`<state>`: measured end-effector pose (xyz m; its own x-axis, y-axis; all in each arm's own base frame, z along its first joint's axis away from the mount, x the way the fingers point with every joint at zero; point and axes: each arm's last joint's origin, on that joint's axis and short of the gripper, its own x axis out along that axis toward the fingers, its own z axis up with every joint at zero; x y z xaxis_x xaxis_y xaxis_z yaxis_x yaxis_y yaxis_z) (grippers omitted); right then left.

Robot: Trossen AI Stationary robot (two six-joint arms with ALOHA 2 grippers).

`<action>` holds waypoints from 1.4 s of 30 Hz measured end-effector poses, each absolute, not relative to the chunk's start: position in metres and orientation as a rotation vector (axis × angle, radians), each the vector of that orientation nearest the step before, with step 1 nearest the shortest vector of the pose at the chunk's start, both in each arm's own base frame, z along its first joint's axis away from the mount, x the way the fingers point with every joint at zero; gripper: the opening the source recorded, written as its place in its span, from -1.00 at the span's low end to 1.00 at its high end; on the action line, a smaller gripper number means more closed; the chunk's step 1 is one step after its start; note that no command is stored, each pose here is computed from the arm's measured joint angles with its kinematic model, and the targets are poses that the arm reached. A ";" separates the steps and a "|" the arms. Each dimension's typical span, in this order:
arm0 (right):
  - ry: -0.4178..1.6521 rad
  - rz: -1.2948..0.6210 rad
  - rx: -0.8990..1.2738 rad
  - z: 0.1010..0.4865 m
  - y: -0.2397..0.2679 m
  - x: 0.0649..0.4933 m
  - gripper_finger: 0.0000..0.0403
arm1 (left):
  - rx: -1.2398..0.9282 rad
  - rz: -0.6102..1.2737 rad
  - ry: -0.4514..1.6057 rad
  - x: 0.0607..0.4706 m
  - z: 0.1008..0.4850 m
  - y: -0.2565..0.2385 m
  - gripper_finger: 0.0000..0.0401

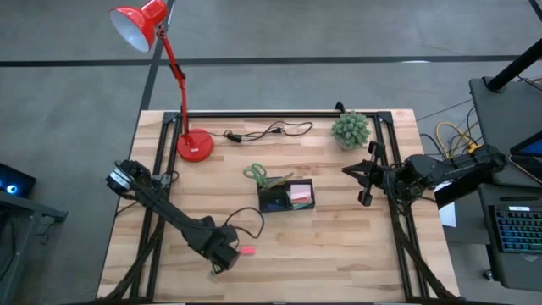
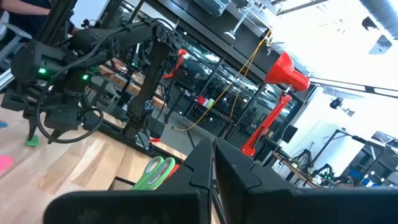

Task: Pick and place office supplies into organizer
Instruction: Put the green eraser into the black desk organizer

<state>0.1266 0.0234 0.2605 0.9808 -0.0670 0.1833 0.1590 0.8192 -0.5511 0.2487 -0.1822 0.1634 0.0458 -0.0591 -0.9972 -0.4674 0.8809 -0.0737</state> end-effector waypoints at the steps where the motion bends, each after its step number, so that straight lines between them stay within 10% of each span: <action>1: -0.159 -0.121 -0.599 0.261 0.023 0.127 -0.96 | -0.436 0.326 1.505 0.249 0.164 -0.182 -0.19; 26: -0.158 -0.121 -0.600 0.260 0.023 0.127 -0.96 | -0.439 0.267 1.508 0.249 0.154 -0.184 -0.21; 42: -0.158 -0.121 -0.600 0.260 0.023 0.127 -0.96 | -0.401 0.235 1.519 0.249 0.154 -0.183 -0.82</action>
